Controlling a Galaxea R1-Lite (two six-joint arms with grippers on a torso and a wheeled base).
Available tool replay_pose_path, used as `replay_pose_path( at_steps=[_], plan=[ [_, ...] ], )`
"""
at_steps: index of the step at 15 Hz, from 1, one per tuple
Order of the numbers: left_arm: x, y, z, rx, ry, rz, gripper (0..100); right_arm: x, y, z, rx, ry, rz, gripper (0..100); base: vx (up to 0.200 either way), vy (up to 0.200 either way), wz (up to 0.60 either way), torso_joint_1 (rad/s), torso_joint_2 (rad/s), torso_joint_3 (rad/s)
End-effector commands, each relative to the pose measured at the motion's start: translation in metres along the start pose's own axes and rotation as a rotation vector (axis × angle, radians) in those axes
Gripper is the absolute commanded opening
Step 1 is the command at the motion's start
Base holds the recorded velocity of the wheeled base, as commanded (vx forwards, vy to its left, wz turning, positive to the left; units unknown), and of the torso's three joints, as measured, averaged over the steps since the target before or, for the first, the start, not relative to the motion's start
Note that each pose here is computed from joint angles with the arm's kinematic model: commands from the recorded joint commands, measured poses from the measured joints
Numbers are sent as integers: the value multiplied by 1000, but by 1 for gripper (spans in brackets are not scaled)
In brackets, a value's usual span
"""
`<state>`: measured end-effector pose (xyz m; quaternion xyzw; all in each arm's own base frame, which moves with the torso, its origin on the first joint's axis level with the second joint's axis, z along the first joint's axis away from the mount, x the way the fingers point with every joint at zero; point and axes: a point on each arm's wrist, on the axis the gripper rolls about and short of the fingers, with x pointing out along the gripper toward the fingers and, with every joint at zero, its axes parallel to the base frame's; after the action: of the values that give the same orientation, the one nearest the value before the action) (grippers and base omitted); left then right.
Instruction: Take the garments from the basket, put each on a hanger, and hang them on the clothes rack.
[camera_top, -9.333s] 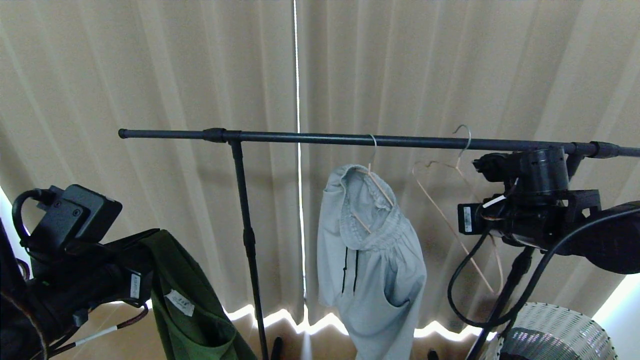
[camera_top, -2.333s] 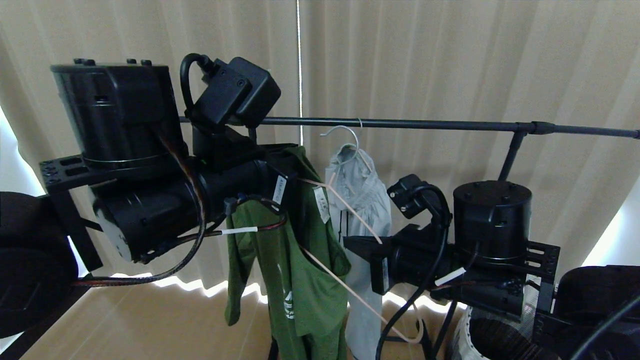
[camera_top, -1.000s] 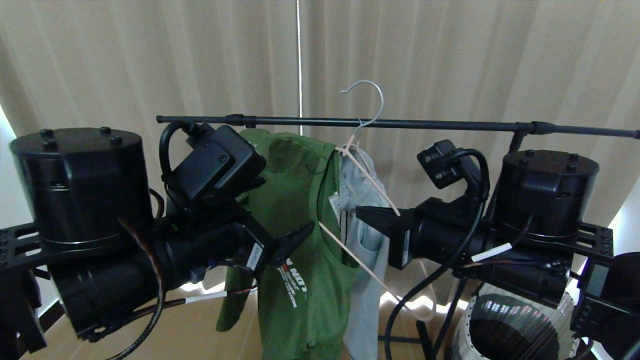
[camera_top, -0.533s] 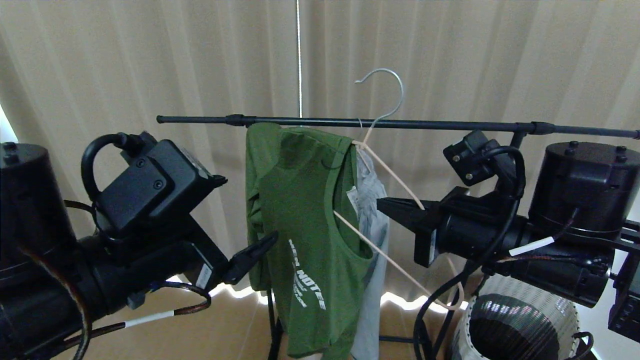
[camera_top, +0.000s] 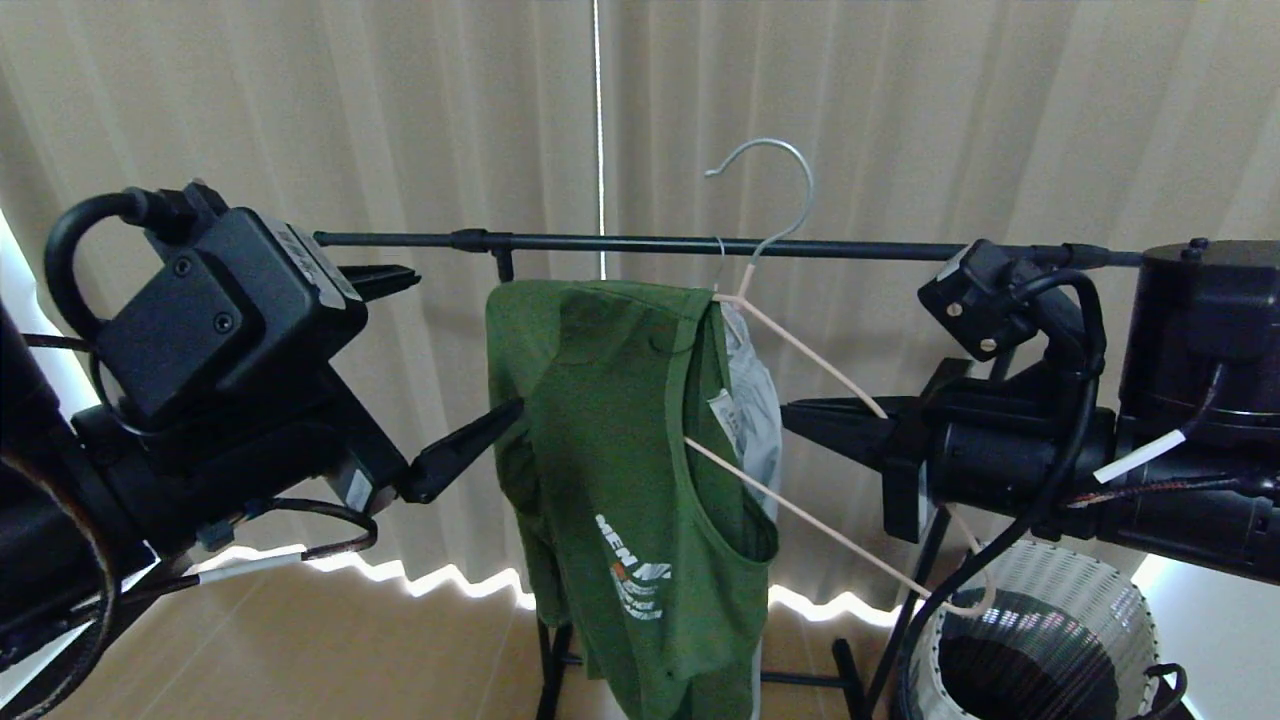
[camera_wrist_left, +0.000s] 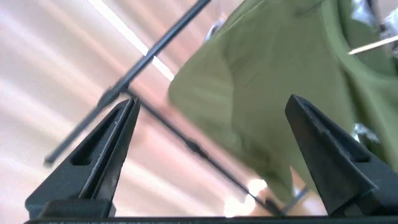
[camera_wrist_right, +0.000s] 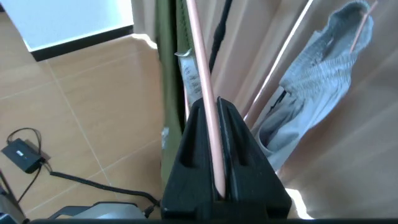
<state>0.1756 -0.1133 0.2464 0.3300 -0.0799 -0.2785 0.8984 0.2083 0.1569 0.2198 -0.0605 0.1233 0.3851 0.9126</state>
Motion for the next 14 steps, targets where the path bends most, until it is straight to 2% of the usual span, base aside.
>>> replay_pose_path(
  at_steps=[1, 3, 6, 9, 12, 14],
  plan=[
    [7, 3, -1, 21, -17, -27, 100, -2, 1, 1, -13, -6, 22, 0, 0, 0, 0, 0, 0, 0],
    [19, 2, -3, 50, -50, -92, 100, -1, 2, 0, -32, -6, 62, 0, 0, 0, 0, 0, 0, 0],
    [45, 0, -7, 117, -29, -115, 100, 0, 3, 0, -36, -5, 79, 0, 0, 0, 0, 0, 0, 0],
    [62, 2, -13, 148, -8, -115, 100, -1, 8, -2, -40, -1, 116, 0, 0, 0, 0, 0, 0, 0],
    [69, 10, -23, 226, 28, -92, 100, -1, 18, -5, -51, 10, 152, 0, 0, 0, 0, 0, 0, 0],
    [69, 11, -24, 235, 29, -89, 100, 0, 23, -11, -96, 25, 170, 0, 0, 0, 0, 0, 0, 0]
  ],
)
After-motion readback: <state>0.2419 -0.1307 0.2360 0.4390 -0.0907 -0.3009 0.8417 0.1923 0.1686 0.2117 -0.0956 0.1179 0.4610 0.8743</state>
